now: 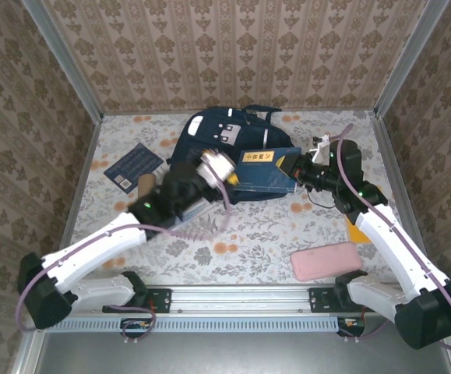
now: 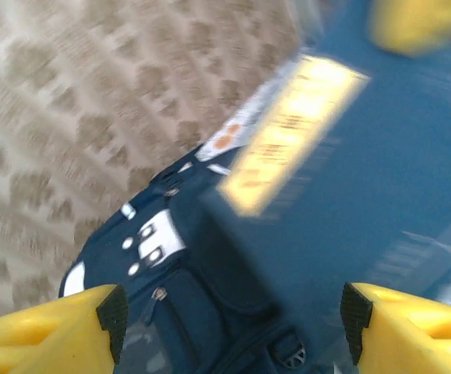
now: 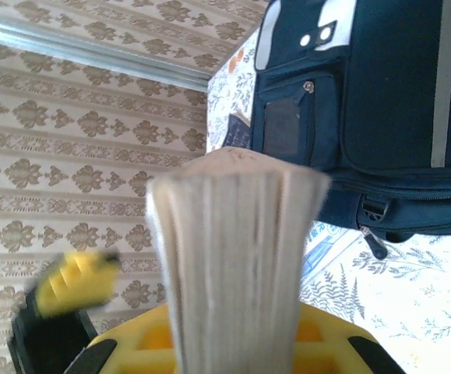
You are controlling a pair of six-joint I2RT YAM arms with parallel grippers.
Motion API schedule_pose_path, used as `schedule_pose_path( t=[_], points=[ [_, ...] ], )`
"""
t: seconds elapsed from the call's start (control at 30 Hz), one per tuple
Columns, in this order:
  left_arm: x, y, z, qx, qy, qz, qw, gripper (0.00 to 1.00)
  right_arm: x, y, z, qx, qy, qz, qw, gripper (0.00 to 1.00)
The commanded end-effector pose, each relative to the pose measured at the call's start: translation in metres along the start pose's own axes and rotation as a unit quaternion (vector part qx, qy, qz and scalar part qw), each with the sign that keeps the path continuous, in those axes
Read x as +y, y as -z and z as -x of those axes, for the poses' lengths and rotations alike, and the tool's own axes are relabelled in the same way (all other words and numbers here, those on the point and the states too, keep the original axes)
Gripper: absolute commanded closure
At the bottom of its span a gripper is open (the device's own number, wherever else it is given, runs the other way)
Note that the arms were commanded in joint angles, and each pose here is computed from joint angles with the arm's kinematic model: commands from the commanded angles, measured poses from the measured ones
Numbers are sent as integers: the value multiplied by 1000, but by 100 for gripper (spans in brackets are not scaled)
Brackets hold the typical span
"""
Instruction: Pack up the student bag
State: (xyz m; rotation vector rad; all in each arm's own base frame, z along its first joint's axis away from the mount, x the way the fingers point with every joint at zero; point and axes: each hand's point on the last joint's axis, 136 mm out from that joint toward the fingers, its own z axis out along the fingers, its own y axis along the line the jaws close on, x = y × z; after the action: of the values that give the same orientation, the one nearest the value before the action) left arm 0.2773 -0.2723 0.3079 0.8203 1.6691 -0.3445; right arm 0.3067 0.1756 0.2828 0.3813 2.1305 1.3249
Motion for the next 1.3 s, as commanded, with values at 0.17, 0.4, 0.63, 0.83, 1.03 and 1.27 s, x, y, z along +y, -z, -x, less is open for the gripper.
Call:
schedule_pose_path(
  t=[0.17,0.4,0.63,0.83,1.03,1.27],
  points=[
    [-25,-8,-20,76,446,-216,865,23,20,5,-15,22,59,88,994,100],
    [-31,-30,-31,93,553,-255,788,20,24,8,-14,2,40,120,992,100],
    [-37,-49,-34,92,609,-293,731,27,23,9,-13,-10,29,134,991,100],
    [-35,-53,-23,58,631,-326,702,58,15,6,-15,-8,21,122,992,100],
    [-34,-48,-17,34,620,-340,706,89,7,5,-16,-9,15,105,994,100],
    [-26,-46,-19,20,621,-329,711,99,1,7,-13,-10,5,78,997,55]
  ],
)
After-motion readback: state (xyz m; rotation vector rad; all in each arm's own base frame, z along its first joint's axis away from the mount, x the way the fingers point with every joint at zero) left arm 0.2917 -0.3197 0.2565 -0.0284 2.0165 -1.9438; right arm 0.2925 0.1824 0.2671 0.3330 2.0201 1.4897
